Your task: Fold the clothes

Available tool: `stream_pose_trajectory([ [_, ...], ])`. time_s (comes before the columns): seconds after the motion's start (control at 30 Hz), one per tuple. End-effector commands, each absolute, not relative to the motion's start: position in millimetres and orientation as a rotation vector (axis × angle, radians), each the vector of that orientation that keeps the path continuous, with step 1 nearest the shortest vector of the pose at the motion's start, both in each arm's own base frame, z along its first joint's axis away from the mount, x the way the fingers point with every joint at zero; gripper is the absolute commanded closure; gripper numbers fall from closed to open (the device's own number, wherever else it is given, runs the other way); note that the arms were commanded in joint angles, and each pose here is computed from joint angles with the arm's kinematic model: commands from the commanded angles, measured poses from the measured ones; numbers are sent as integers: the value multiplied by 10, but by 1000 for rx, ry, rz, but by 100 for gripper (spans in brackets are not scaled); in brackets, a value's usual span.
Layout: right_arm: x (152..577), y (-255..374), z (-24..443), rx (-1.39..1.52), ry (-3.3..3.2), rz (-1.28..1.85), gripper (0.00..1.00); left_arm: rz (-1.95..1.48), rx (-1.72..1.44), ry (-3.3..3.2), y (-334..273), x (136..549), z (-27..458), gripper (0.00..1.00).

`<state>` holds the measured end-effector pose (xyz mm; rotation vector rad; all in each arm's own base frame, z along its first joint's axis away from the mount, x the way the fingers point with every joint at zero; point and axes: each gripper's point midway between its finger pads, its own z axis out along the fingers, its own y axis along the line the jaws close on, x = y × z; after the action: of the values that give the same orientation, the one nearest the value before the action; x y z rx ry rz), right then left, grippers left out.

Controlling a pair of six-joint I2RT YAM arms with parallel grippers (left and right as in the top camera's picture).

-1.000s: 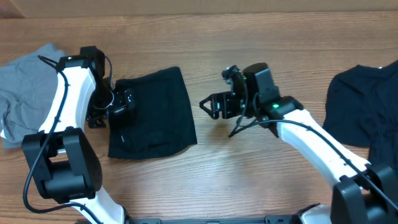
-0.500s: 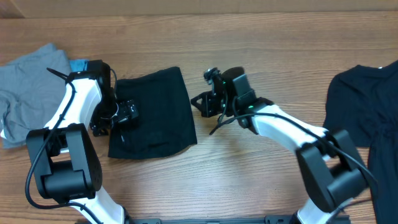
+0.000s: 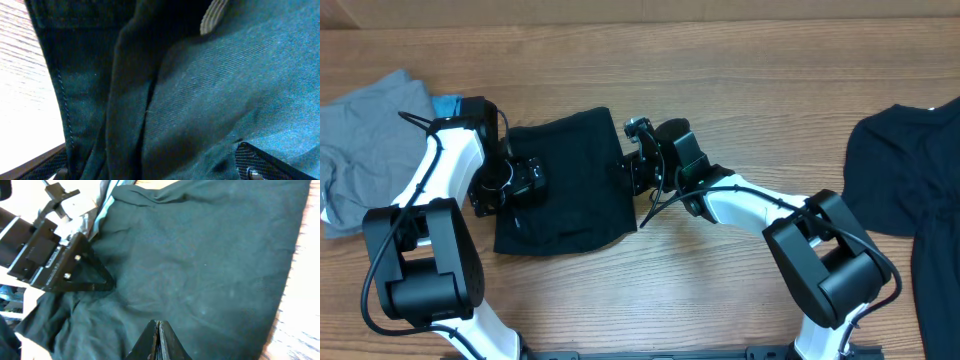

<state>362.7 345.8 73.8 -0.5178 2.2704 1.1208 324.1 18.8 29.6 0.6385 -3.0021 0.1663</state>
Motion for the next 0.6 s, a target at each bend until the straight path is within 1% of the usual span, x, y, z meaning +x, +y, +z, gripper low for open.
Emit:
stream_pose_trajectory([
  [0.0, 3698, 3439, 651, -504, 2267, 1089, 96, 192, 612, -3002, 169, 3231, 276, 0],
  [0.33, 3683, 3468, 100, -504, 2330, 1081, 96, 55, 636, -3015, 323, 3224, 262, 0],
  [0.57, 3677, 3465, 71, -503, 2337, 1081, 96, 21, 662, -3059, 384, 3328, 250, 0],
])
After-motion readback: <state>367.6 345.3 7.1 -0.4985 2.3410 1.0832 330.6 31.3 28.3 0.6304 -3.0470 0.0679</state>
